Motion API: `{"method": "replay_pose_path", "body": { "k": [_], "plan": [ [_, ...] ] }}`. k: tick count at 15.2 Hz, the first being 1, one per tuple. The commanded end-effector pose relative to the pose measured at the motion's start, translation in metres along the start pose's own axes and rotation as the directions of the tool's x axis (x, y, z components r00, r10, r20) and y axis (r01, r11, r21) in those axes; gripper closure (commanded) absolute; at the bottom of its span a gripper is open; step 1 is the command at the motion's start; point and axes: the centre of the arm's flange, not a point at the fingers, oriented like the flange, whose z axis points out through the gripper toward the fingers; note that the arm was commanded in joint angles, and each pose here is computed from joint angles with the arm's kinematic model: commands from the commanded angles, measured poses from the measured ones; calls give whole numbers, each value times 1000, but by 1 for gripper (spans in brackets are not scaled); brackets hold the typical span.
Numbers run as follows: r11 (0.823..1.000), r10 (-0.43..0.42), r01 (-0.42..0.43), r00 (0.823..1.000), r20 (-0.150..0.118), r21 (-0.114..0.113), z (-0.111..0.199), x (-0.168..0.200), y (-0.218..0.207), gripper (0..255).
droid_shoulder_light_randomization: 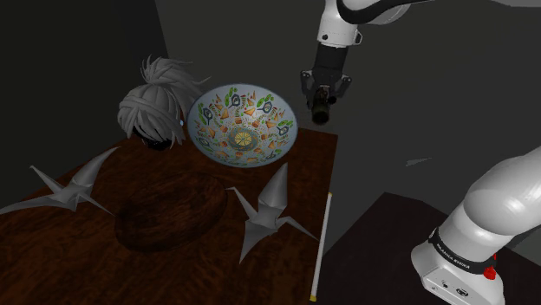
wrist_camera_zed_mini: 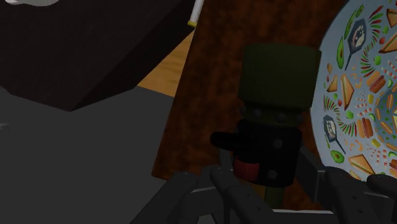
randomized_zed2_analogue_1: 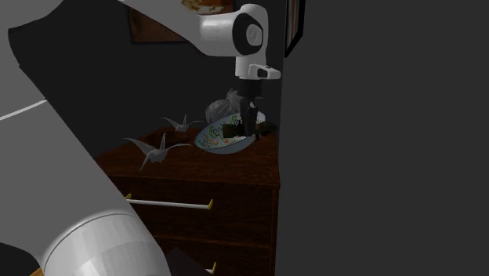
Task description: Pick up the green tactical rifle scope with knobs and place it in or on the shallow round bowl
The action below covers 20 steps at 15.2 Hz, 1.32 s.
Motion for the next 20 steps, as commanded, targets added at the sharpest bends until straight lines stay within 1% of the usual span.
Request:
{"method": "replay_pose_path", "body": {
  "k": [1, 20],
  "plan": [
    [1000, 0, 0, 1000, 0, 0, -1, -14, -16, 255],
    [1000, 0, 0, 1000, 0, 0, 18, -180, -203, 255]
  ]
}}
